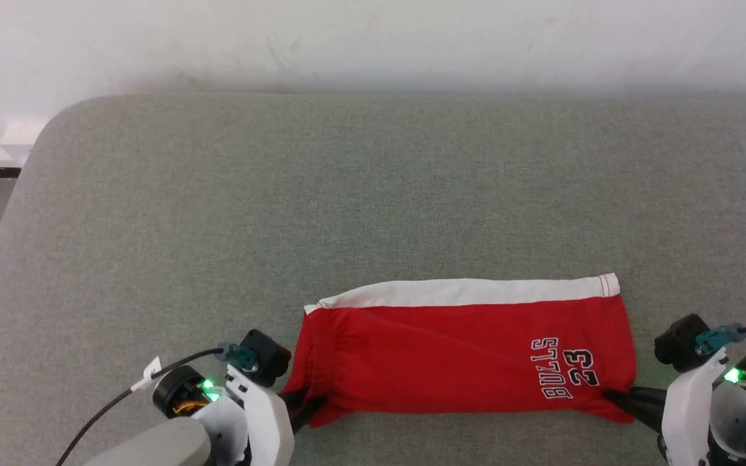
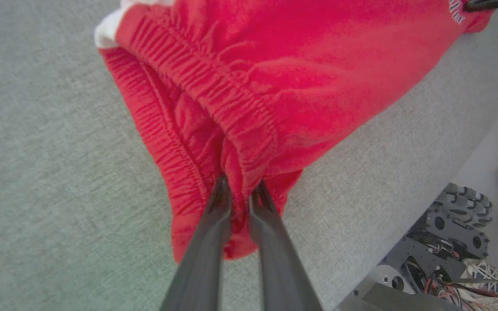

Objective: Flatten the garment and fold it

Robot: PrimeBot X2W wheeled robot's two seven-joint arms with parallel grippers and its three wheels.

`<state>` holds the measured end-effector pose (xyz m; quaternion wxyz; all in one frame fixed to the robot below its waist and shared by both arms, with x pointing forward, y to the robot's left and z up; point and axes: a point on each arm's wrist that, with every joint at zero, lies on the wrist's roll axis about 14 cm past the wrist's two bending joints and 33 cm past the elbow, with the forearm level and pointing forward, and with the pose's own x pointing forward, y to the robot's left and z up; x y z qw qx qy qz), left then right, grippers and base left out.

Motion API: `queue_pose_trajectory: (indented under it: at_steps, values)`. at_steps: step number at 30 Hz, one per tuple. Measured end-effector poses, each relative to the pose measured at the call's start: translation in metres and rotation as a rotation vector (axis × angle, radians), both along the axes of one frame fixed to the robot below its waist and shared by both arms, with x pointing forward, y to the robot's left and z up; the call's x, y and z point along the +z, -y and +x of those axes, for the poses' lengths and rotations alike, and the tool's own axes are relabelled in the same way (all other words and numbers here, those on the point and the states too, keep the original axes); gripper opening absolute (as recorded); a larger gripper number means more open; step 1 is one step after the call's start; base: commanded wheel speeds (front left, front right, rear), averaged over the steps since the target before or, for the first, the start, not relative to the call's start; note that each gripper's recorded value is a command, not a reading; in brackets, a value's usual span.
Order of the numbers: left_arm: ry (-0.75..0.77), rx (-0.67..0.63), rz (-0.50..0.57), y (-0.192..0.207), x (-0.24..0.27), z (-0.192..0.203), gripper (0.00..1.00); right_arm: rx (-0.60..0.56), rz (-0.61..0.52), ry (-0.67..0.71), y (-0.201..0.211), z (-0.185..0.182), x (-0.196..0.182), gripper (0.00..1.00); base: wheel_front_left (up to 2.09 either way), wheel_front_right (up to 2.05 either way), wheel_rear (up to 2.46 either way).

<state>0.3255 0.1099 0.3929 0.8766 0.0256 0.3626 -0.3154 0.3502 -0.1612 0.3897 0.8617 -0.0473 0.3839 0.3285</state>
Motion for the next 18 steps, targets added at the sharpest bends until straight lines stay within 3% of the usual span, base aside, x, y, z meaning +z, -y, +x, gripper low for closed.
queue_pose_trajectory:
  at_steps: [1, 2, 3, 9, 14, 18]
  values:
    - [0.000, 0.005, 0.000, 0.000, -0.001, -0.001, 1.00, -0.001, -0.007, -0.004, 0.001, -0.003, -0.003, 0.27, 0.00, 0.00, 0.00]
    - [0.005, 0.009, 0.002, 0.000, -0.001, -0.001, 1.00, -0.005, -0.007, -0.003, 0.001, -0.003, -0.004, 0.86, 0.00, 0.00, 0.00]
    - [0.009, 0.012, 0.004, 0.000, -0.001, -0.001, 1.00, -0.013, -0.001, 0.001, 0.001, -0.003, -0.003, 1.00, 0.00, 0.00, 0.00]
    - [0.170, 0.122, -0.070, -0.006, 0.028, 0.014, 1.00, -0.032, 0.002, 0.126, 0.010, 0.018, 0.033, 1.00, 0.00, 0.00, 0.00]
    - [0.441, 0.253, -0.103, -0.029, 0.079, 0.038, 1.00, -0.037, -0.013, 0.251, 0.021, 0.039, 0.084, 1.00, 0.00, 0.00, 0.00]
    - [0.642, 0.381, -0.075, -0.054, 0.115, 0.056, 1.00, -0.055, -0.067, 0.256, 0.030, 0.052, 0.098, 1.00, 0.00, 0.00, 0.00]
